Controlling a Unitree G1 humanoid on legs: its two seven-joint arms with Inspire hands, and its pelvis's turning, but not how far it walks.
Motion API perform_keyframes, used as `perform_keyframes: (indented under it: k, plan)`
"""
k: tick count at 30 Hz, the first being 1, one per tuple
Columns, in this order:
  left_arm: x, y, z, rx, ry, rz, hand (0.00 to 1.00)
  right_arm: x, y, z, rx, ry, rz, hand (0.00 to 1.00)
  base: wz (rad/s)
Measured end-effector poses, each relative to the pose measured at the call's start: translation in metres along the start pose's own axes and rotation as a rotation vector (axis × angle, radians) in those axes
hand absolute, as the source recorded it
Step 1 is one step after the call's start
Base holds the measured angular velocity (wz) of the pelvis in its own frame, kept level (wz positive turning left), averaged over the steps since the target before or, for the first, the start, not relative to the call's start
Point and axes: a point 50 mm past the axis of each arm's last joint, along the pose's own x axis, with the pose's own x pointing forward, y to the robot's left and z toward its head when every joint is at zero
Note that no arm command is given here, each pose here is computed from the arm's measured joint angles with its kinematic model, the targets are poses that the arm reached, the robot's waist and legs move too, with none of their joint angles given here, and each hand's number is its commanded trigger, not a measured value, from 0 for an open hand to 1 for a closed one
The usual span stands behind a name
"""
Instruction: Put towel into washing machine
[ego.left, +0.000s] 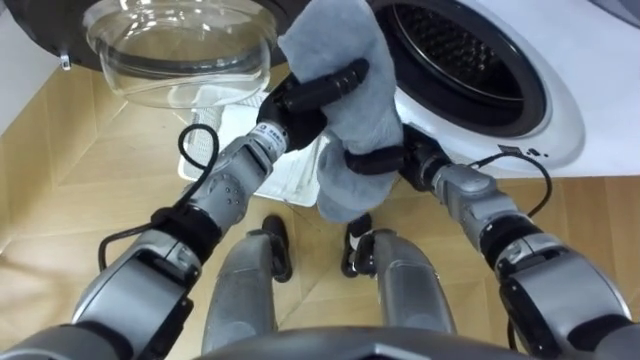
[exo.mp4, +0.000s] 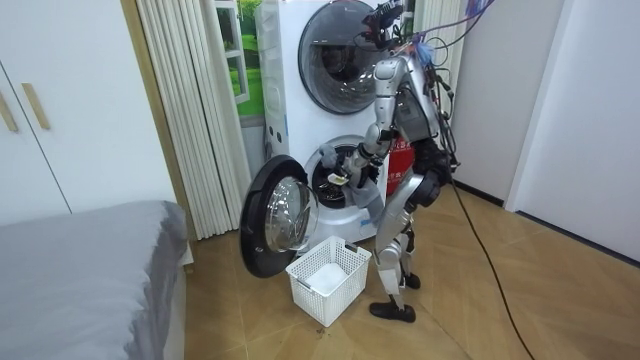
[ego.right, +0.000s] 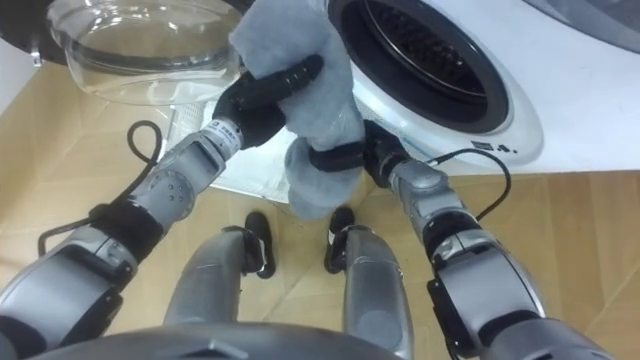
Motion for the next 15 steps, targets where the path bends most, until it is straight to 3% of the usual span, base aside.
perform_keyframes:
  k: [9, 15]
  plan:
    - [-0.012, 0.013, -0.013, -0.014, 0.029, 0.024, 0.00, -0.006, -0.009, -0.016, 0.011, 0.076, -0.045, 1.00, -0.02]
    - [-0.023, 0.027, -0.017, 0.218, 0.101, 0.038, 0.00, -0.013, -0.018, -0.030, 0.024, 0.112, -0.100, 1.00, -0.03]
